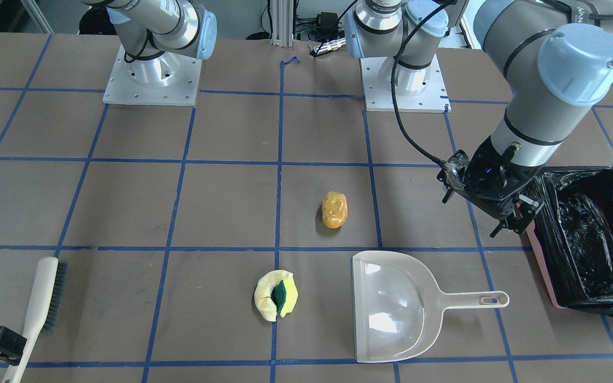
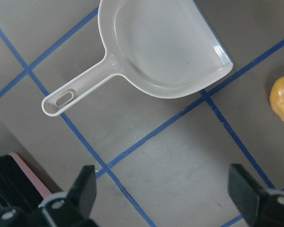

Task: Sweep and dump trash into bin
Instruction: 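Grasp the white dustpan handle with the left gripper while the right gripper grasps the brush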

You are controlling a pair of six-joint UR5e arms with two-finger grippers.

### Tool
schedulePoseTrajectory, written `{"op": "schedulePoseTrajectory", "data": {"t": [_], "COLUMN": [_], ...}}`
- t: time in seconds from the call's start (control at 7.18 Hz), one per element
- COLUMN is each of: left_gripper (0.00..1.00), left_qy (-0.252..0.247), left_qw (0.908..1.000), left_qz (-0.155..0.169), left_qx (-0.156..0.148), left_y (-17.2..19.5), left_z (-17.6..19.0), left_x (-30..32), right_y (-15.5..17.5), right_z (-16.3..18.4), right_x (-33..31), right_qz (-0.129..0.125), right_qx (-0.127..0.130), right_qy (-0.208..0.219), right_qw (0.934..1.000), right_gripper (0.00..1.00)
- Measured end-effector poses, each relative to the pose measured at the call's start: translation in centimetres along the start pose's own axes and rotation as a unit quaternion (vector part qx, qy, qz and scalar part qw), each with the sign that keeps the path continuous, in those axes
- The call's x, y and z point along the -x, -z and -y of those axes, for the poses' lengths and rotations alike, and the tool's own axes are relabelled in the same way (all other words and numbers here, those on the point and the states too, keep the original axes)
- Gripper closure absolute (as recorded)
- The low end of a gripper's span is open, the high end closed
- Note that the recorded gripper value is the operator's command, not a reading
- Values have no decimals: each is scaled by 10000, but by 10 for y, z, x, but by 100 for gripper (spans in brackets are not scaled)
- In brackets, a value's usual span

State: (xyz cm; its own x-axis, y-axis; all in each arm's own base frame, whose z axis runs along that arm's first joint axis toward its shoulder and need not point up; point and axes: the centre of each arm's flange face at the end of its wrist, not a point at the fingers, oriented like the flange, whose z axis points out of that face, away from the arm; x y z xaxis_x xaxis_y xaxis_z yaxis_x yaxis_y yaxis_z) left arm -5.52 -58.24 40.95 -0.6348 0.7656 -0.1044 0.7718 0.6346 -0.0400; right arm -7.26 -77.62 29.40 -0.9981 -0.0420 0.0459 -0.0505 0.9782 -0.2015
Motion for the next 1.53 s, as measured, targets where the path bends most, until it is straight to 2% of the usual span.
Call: {"op": "schedulePoseTrajectory", "data": {"t": [0.28,0.42,0.56,0.7,0.84,0.98,1.11,1.25,1.39,1.53], "left_gripper": [0,0,0,0,0,0,0,0,0,0], "left_qy": [-889,-1109,-901,-31,1294,2804,4316,5550,6463,7125], "left_qw": [9960,9937,9959,10000,9915,9590,8999,8290,7603,6994], "left_qz": [-59,-127,-118,-17,122,279,368,340,258,168], "left_qx": [16,24,19,-21,-112,-300,-511,-601,-599,-534], "left_y": [-27,-39,-44,-41,-36,-31,-30,-35,-43,-55], "left_z": [-4,-11,-15,-16,-15,-13,-12,-12,-11,-11], "left_x": [21,35,44,50,56,60,63,66,67,67], "right_y": [-35,-45,-50,-53,-55,-57,-59,-60,-61,-62], "right_z": [8,9,9,8,7,6,5,5,5,4], "right_x": [-2,0,1,2,2,2,1,-1,-3,-3], "right_qz": [156,288,346,361,373,392,410,417,417,417], "right_qx": [-56,-74,-74,-57,-23,4,10,-1,-11,-15], "right_qy": [-5,28,77,110,127,151,209,272,300,318], "right_qw": [9999,9996,9993,9993,9992,9991,9989,9988,9987,9986], "right_gripper": [0,1,4,22,30,37,41,46,54,62]}}
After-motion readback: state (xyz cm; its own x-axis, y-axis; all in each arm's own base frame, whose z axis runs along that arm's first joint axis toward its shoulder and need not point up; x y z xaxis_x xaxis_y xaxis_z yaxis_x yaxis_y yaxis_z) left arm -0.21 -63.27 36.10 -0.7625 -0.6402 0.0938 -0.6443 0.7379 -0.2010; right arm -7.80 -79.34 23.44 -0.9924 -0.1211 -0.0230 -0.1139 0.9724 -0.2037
